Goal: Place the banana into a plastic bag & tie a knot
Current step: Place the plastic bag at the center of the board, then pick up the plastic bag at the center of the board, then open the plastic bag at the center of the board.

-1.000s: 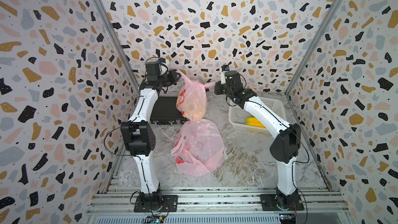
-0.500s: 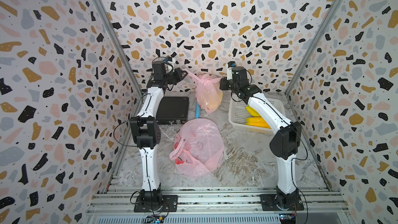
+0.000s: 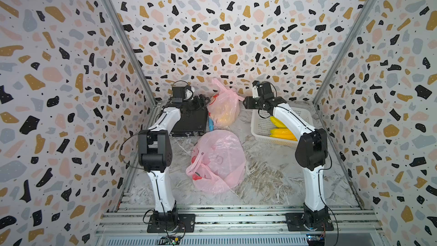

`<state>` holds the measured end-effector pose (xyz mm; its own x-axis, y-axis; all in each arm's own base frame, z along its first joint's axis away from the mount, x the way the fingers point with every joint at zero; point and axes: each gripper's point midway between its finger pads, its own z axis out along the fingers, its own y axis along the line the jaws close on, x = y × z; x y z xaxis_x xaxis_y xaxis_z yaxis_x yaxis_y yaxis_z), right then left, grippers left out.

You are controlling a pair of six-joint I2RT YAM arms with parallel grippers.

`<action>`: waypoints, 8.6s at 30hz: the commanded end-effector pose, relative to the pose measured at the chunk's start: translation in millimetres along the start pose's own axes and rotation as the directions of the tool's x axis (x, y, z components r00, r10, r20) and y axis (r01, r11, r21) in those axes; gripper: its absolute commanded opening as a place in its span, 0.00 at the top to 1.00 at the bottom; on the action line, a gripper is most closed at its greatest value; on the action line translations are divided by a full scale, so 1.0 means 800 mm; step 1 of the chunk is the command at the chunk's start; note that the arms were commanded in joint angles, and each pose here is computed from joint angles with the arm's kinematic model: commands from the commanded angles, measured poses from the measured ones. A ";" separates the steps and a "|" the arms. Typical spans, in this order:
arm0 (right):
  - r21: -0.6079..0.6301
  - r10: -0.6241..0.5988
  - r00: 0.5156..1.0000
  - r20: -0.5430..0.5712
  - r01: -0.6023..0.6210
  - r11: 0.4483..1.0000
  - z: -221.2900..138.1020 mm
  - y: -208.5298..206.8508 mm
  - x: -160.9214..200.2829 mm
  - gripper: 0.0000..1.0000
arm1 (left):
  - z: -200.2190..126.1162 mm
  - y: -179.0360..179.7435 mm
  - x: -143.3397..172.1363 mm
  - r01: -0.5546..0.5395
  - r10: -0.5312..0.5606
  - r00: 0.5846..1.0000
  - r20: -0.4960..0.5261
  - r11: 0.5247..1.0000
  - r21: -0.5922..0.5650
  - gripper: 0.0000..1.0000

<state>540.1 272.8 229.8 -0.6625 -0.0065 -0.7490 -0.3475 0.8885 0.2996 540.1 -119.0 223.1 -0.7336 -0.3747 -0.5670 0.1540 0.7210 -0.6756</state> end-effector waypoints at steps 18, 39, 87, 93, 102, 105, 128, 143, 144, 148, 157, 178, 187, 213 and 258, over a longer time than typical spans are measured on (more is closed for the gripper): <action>-0.188 0.064 0.993 -0.099 -0.082 0.979 -0.212 0.044 0.153 0.08 | -0.185 0.007 0.257 -0.189 0.181 0.982 -0.058 0.897 -0.399 0.01; -0.510 -0.541 0.806 -0.242 0.368 0.777 -0.223 0.220 0.449 0.19 | -0.151 -0.022 0.354 -0.055 0.043 0.986 -0.164 0.996 -0.072 0.41; -0.446 -0.392 0.892 -0.225 0.263 0.856 -0.219 0.155 0.379 0.34 | -0.277 -0.048 0.330 -0.502 0.423 0.864 -0.272 0.762 -0.410 0.01; -0.432 -0.554 0.824 -0.118 0.460 0.776 -0.206 0.192 0.404 0.00 | -0.274 -0.050 0.336 -0.645 0.477 0.763 -0.436 0.608 -0.462 0.01; -0.230 -0.575 0.786 -0.227 0.531 0.816 -0.148 0.185 0.437 0.00 | -0.279 -0.061 0.313 -0.568 0.497 0.821 -0.281 0.667 -0.482 0.01; -0.126 -0.553 0.771 -0.315 0.544 0.830 -0.132 0.158 0.452 0.06 | -0.275 -0.067 0.316 -0.559 0.491 0.828 -0.270 0.693 -0.455 0.01; -0.133 -0.878 0.472 -0.081 0.868 0.479 -0.135 0.068 0.314 1.00 | -0.203 -0.121 0.366 -0.647 0.597 0.756 -0.267 0.742 -0.172 0.00; -0.191 -0.866 0.499 -0.049 0.846 0.498 -0.135 0.067 0.296 1.00 | -0.158 -0.200 0.411 -0.972 0.971 0.226 -0.071 0.230 0.047 0.00; -0.199 -0.861 0.507 -0.042 0.840 0.504 -0.138 0.067 0.297 1.00 | -0.158 -0.202 0.411 -0.975 0.975 0.213 -0.060 0.216 0.046 0.00; -0.234 -0.839 0.544 -0.011 0.815 0.531 -0.147 0.070 0.300 1.00 | -0.154 -0.201 0.420 -0.979 0.982 0.174 -0.074 0.181 0.099 0.01; -0.299 -0.800 0.599 0.042 0.771 0.562 -0.164 0.084 0.300 1.00 | -0.123 -0.167 0.405 -0.979 0.955 0.182 -0.234 0.198 0.046 0.07; -0.290 -0.722 0.691 0.025 0.696 0.657 -0.171 0.069 0.329 1.00 | -0.185 -0.122 0.185 -0.481 0.552 0.833 0.040 0.758 -0.441 1.00; -0.238 -0.655 0.754 0.052 0.646 0.725 -0.183 0.059 0.330 0.79 | -0.207 -0.112 0.178 -0.260 0.319 0.939 0.129 0.902 -0.344 1.00; -0.073 -0.253 0.957 0.144 0.266 0.961 -0.242 0.112 0.255 0.02 | -0.201 -0.157 0.229 -0.121 0.121 0.992 0.041 0.992 -0.024 1.00; -0.078 -0.303 0.878 0.371 0.355 0.932 -0.251 0.052 0.280 1.00 | -0.173 -0.091 0.174 -0.055 0.055 0.962 0.268 0.998 -0.009 1.00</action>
<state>253.8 218.4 213.3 -0.1622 -0.0878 -0.9828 -0.5928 0.8049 0.0260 332.4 -124.9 269.0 -0.4944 -0.5068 -0.7062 0.0926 0.7771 -0.6226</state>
